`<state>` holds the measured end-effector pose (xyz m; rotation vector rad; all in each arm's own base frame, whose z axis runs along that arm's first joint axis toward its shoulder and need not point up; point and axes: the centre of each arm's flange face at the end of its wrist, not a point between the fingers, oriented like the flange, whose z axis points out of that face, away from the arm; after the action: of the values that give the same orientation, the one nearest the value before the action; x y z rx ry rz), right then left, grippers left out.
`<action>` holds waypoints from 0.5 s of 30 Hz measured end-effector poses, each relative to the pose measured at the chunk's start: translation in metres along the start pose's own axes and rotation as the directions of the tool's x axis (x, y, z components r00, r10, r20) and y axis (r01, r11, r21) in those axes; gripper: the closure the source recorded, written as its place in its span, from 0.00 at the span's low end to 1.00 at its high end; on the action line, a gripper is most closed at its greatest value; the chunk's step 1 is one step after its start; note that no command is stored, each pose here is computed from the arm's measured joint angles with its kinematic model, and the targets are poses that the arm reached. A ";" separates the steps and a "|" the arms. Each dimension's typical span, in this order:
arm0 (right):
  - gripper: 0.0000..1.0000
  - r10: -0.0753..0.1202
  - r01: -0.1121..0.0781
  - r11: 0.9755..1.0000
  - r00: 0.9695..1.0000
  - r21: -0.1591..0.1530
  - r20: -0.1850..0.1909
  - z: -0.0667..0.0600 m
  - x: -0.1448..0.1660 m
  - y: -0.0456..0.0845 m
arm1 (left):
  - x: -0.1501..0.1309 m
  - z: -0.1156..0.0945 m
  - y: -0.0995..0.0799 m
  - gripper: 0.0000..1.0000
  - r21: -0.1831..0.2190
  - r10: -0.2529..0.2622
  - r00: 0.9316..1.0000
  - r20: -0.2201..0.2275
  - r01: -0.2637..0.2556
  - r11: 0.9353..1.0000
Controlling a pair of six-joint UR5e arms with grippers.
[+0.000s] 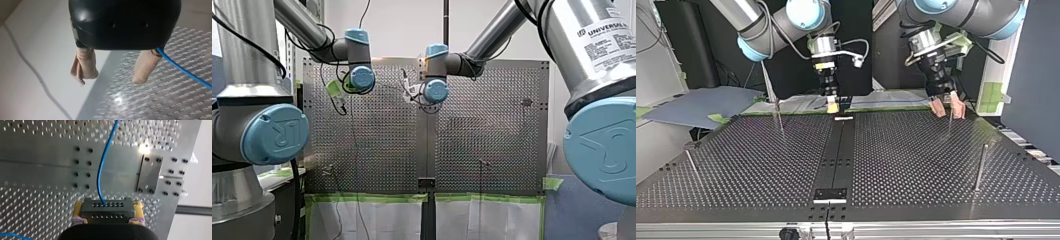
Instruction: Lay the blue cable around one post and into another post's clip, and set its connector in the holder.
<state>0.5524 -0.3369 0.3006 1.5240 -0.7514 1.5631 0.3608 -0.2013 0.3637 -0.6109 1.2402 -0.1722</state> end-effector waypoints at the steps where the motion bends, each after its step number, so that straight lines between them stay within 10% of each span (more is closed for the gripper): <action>1: 1.00 0.001 -0.001 1.000 1.000 0.005 -0.006 0.002 0.003 -0.002 | -0.006 0.003 -0.001 0.00 -0.004 -0.005 1.000 0.010 0.005 1.000; 15: 1.00 0.030 -0.023 0.997 0.995 0.072 -0.096 0.022 0.057 -0.026 | -0.075 0.019 0.003 0.00 -0.063 0.003 0.996 0.087 0.002 0.998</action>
<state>0.5890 -0.3353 0.3560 1.4829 -0.6705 1.6868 0.3529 -0.1594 0.4281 -0.6662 1.1647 -0.1051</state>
